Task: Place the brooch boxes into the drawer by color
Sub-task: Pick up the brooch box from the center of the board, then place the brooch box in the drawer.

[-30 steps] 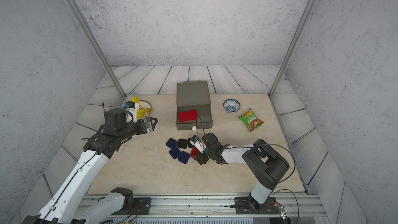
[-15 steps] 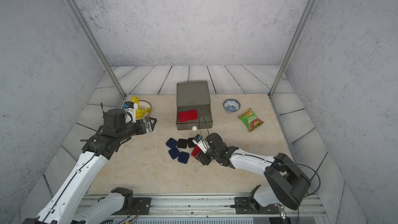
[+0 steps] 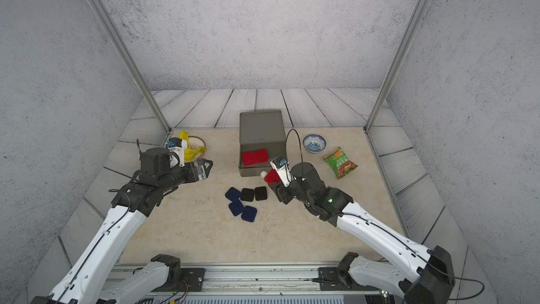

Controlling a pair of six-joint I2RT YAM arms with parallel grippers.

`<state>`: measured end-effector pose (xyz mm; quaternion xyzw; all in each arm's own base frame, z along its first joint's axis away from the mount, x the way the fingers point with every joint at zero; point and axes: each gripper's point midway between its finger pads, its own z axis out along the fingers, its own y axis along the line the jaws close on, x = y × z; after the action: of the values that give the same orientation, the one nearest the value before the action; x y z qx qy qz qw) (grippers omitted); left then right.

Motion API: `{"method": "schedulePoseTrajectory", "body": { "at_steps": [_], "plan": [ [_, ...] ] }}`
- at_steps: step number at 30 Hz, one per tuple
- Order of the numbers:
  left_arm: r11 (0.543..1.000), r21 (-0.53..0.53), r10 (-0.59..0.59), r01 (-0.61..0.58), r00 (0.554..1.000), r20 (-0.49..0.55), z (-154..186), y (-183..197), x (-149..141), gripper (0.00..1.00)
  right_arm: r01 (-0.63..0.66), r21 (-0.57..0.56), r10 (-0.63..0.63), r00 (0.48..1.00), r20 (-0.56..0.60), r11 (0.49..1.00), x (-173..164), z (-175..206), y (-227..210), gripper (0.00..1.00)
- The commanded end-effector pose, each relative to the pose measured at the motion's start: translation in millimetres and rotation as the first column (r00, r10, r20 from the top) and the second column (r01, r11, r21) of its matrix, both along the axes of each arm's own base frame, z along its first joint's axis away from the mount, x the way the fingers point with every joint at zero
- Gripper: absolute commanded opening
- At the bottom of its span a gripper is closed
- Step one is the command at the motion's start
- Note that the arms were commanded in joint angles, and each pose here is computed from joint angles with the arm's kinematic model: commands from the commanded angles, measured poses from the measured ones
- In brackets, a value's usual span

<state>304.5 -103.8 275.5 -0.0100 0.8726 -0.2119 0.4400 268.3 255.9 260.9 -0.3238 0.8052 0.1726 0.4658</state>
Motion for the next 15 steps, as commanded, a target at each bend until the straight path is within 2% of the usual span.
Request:
{"method": "schedulePoseTrajectory", "body": {
  "at_steps": [1,8,15],
  "plan": [
    [1.000,-0.005,-0.007,0.008,0.999,0.037,12.5,-1.3,-3.1,0.98,0.092,-0.068,-0.095,0.995,-0.032,0.993,23.8,7.4,-7.9,0.47],
    [1.000,0.013,-0.007,0.006,0.999,0.042,13.1,1.0,-5.5,0.98,0.182,-0.092,-0.194,0.972,-0.135,0.979,78.1,10.3,-7.4,0.46],
    [1.000,0.025,-0.005,0.004,0.999,0.043,12.8,2.0,-4.1,0.98,0.197,-0.111,-0.216,0.956,-0.198,0.974,102.5,-1.1,3.3,0.46]
  ]
}}
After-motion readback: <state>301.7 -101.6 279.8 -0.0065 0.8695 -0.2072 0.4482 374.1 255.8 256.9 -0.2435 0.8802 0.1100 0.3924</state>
